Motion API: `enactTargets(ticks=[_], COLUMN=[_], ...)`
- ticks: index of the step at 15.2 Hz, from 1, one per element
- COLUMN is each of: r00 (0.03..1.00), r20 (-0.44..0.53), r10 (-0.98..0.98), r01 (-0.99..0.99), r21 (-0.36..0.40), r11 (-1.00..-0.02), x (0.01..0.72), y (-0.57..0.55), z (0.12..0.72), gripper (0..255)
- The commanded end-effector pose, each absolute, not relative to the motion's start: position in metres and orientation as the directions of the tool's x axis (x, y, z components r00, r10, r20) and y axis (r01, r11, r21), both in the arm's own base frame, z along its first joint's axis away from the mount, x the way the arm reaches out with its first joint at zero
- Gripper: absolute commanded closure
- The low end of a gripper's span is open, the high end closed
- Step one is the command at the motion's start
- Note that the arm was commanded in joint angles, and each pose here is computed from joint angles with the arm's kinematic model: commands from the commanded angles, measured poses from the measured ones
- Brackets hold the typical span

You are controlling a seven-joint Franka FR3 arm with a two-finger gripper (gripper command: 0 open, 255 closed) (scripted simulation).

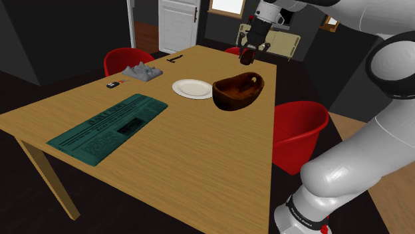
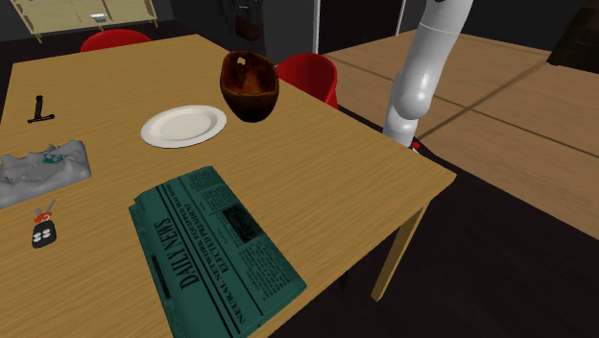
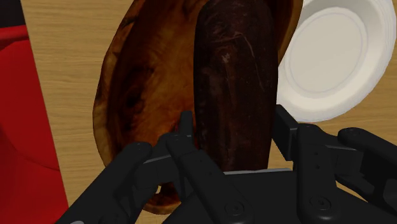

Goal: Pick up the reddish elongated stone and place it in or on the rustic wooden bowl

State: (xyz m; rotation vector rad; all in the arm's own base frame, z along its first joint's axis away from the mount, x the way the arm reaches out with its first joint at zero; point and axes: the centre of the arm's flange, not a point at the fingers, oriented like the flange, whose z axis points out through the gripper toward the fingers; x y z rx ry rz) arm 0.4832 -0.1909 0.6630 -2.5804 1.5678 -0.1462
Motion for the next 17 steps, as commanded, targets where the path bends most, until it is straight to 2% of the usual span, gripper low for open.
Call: enactTargets(ticks=[1, 12, 17], r00=[0.460, 0.460, 0.460], r20=[0.022, 0.022, 0.022], r10=[-0.888, -0.888, -0.888], r01=[-0.876, -0.876, -0.876], r21=[-0.151, -0.151, -0.151], r11=[-0.458, -0.458, -0.458], x=[0.484, 0.484, 0.484], y=[-0.201, -0.201, -0.201], z=[0.652, 0.594, 0.594], gripper=[255, 255, 255])
